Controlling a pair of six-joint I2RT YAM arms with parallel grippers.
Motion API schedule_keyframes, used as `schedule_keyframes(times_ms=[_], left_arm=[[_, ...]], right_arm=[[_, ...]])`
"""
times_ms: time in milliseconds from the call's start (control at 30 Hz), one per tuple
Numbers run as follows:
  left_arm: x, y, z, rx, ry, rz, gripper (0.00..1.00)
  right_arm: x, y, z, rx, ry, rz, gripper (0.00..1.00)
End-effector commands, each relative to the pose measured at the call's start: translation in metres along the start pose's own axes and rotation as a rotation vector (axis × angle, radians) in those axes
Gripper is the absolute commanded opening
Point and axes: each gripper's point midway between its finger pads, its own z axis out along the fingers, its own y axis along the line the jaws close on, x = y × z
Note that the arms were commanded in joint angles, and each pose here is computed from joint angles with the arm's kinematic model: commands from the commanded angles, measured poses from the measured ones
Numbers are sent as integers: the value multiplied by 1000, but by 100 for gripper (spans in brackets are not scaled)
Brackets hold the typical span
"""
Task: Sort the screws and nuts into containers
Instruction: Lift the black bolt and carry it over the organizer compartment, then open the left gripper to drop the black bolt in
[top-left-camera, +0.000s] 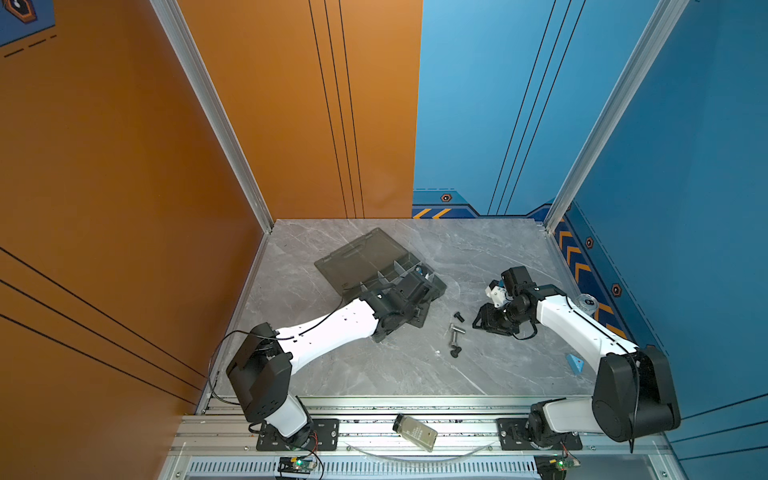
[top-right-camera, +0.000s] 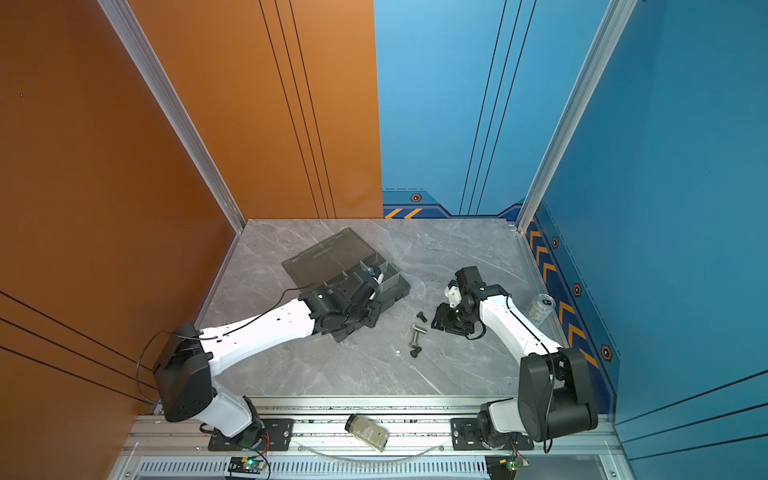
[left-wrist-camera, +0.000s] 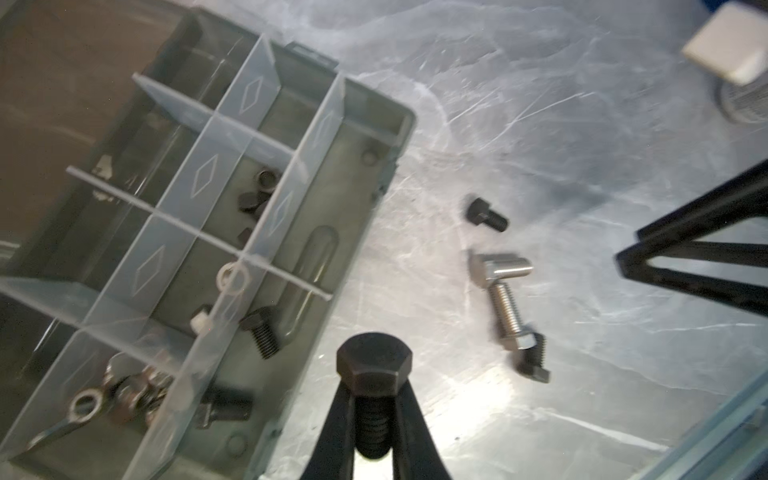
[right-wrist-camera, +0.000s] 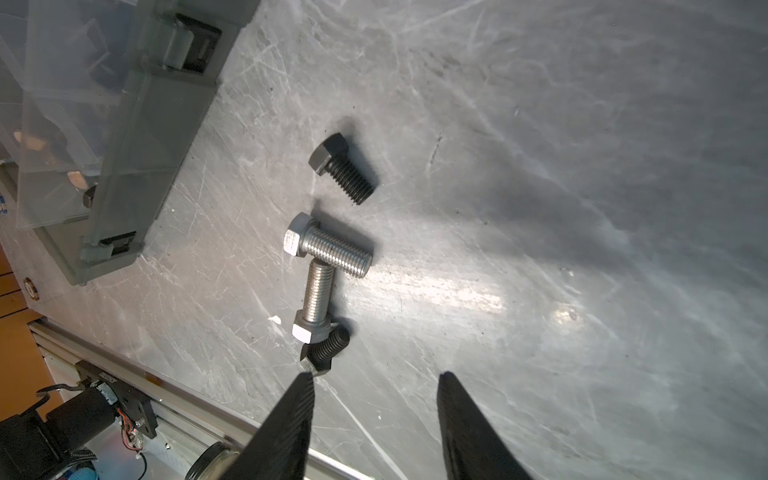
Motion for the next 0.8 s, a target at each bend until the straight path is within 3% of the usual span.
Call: schedule_keyframes(times_ms=[0,233,500,767], left_arm=[[28,27,8,-15,87,8,0],[29,51,6,-29,73,-51,0],[56,65,26,-56,161,-73,0],[52,65,29,-69,152,-86,32]], right_arm=[[3,1,-6,0,5,-8,51],[2,2,-7,4,3,-8,51],[3,1,-7,6,5,-10,51],[4,1,-8,6,8,-10,51]])
